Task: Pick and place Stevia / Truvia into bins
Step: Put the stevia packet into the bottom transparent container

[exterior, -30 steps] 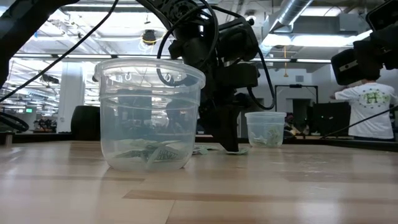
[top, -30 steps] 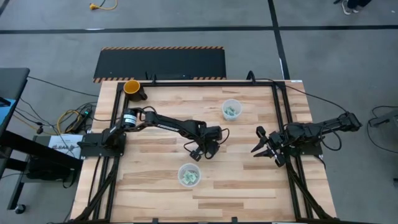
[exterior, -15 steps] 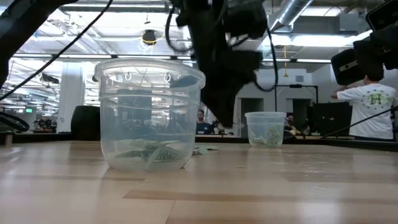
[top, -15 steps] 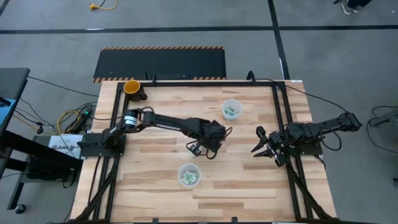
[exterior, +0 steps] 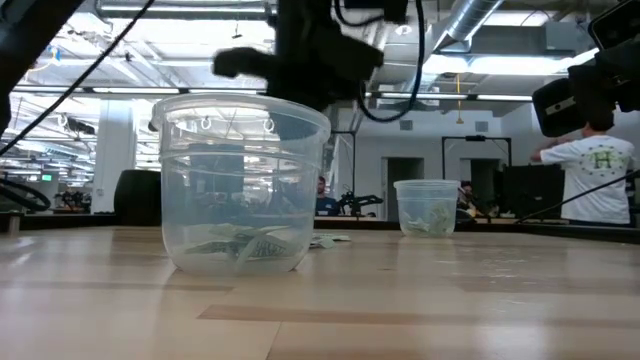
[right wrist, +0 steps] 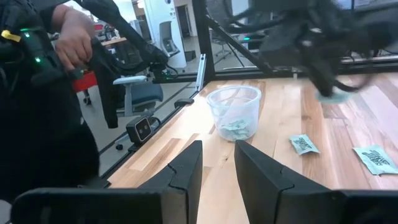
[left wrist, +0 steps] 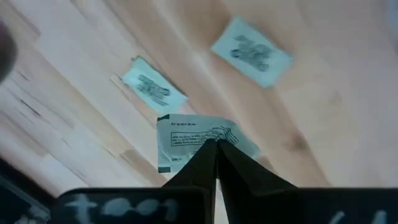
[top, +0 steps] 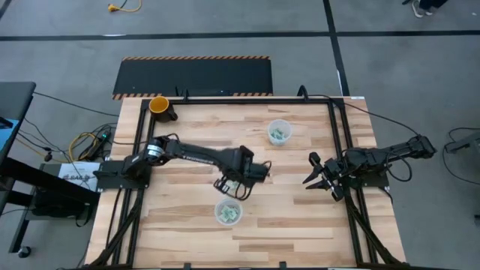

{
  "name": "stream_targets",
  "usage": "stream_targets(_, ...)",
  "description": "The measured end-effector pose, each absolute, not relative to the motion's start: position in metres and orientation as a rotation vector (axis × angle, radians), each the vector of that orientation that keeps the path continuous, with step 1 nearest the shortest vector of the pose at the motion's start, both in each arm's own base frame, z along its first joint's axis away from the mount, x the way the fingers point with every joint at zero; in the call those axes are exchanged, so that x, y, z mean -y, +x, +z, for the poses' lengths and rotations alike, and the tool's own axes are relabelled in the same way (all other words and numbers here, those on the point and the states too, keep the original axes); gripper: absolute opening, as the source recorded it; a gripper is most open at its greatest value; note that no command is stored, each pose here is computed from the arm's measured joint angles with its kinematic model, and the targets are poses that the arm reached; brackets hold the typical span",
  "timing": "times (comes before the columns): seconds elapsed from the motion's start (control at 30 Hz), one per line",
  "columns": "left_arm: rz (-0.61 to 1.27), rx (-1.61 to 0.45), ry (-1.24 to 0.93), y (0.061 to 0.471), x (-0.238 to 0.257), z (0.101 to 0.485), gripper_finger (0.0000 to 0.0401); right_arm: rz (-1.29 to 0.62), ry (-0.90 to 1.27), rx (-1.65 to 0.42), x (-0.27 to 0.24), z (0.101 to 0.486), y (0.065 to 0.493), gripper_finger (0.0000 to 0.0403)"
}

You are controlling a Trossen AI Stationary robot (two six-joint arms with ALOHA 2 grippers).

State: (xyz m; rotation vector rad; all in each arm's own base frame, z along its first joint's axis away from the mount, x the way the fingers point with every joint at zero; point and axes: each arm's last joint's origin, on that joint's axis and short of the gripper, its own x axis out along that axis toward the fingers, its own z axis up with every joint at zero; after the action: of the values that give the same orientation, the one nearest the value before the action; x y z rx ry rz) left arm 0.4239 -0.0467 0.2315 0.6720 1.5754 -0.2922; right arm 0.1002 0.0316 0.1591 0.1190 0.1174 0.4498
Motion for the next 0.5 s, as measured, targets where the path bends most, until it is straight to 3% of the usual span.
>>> stream_targets(0.5,-0.215,-1.378,0.734,0.373,0.180,0.268,0.0000,0.450,0.119,-0.117,-0.032,0.159,0.100,0.0087)
